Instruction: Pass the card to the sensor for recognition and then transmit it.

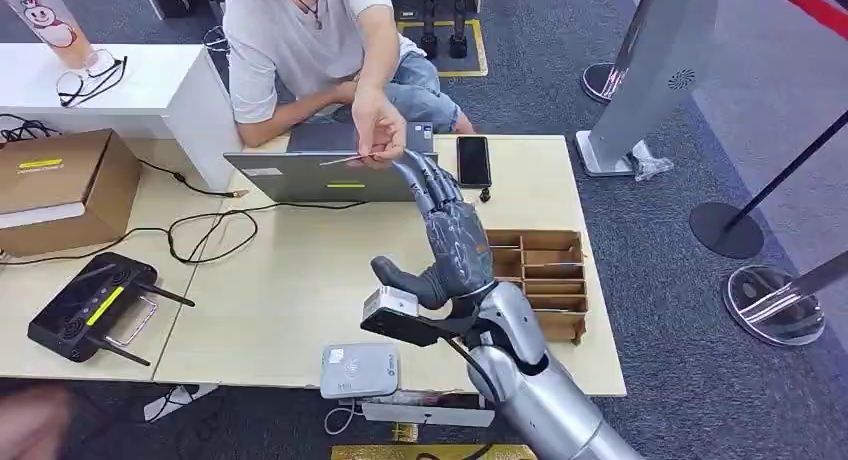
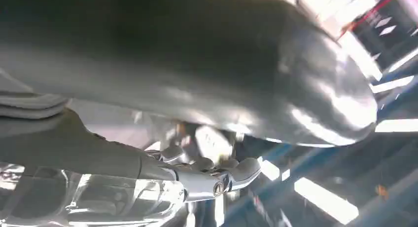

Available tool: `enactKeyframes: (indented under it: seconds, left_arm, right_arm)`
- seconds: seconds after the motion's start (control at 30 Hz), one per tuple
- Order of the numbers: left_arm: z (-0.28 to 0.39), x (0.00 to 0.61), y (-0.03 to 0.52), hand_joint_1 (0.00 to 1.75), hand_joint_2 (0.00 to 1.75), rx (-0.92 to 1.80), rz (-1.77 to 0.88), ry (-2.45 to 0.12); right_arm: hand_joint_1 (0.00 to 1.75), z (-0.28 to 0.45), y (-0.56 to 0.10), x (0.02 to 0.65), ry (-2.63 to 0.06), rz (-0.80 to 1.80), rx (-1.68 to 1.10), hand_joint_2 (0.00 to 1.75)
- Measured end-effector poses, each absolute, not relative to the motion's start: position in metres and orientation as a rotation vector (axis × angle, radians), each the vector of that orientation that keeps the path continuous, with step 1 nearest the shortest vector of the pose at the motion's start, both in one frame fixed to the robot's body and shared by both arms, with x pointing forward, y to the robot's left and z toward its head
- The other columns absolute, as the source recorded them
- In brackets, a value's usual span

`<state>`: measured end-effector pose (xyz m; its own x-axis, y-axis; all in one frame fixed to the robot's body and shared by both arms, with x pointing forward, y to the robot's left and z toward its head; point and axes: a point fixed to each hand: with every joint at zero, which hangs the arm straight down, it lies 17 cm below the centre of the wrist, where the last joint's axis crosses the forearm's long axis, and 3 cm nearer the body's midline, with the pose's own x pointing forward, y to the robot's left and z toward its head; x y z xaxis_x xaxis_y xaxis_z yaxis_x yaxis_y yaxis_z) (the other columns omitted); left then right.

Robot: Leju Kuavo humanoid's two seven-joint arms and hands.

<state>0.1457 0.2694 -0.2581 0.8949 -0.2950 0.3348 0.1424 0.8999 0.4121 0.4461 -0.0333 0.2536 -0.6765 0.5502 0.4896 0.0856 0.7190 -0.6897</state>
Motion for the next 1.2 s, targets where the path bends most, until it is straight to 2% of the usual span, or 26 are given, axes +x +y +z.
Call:
enactKeyframes:
  seconds: [0.3,0.63,1.2]
  left_arm:
    - [-0.257,0.148,0.267,0.00,0.00,0.388,-0.248,-0.410]
    - [-0.257,0.149,0.267,0.00,0.00,0.389,-0.245,-0.413]
    - [-0.257,0.148,0.269,0.00,0.00,0.394,-0.240,-0.411]
  right_arm:
    - [0.00,0.270,-0.054,0.461,-2.245,0.921,-0.928,1.75]
    - [0.00,0.263,-0.055,0.474,-2.191,1.072,-1.199,1.75]
    - [0.00,0.244,-0.054,0.481,-2.122,1.139,-1.263,1.75]
